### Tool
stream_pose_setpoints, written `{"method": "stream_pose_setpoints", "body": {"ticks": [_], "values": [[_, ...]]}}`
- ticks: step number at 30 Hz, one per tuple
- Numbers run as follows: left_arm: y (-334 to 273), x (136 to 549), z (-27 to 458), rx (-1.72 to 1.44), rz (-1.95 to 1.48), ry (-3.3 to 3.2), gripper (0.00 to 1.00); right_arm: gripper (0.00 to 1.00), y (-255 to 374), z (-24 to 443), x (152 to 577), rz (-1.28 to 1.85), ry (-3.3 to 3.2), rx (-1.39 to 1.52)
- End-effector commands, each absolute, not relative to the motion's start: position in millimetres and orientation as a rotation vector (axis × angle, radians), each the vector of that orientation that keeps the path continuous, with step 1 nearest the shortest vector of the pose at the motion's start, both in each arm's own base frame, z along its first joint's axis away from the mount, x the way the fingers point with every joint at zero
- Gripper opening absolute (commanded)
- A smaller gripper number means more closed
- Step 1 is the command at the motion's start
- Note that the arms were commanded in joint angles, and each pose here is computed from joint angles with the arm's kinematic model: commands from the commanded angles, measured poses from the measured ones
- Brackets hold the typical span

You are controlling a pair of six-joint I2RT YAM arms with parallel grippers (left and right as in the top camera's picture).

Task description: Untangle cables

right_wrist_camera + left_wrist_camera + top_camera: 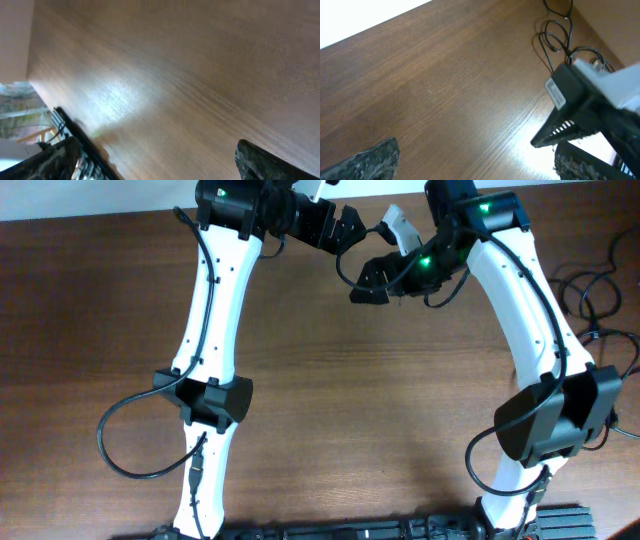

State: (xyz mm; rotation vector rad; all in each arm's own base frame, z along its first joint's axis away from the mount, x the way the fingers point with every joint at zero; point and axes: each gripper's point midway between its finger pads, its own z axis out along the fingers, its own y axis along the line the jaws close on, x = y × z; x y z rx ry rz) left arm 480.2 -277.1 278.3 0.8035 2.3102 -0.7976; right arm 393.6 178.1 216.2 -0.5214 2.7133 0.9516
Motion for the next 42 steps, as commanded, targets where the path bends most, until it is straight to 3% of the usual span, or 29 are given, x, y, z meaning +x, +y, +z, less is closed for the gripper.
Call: {"method": "stream_pose_setpoints", "body": {"ticks": [1, 7, 11, 17, 27, 30, 42], "values": [[-277, 480, 286, 0.826, -0.777, 2.274, 0.99, 0.99, 191, 264, 398, 0.862, 2.518, -0.606], [-277, 480, 286, 0.826, -0.777, 2.274, 0.99, 0.99, 185, 351, 378, 0.401, 2.135, -0.906], [-277, 480, 286, 0.825, -0.776, 2.274, 0.99, 0.99, 163, 372, 363, 0.308, 2.055, -0.866], [-277, 480, 286, 0.825, -0.776, 2.274, 0.99, 0.99, 118, 328, 344, 0.218, 1.931, -0.734], [-277, 480, 286, 0.825, -0.776, 2.274, 0.99, 0.99, 70, 261, 276, 0.024, 1.497, -0.547], [-277, 480, 286, 0.825, -0.776, 2.274, 0.99, 0.99, 49, 243, 263, 0.012, 1.476, -0.355], [-277, 480, 286, 0.825, -0.776, 2.274, 0.99, 0.99, -5, 164, 246, -0.149, 1.614, -0.083]]}}
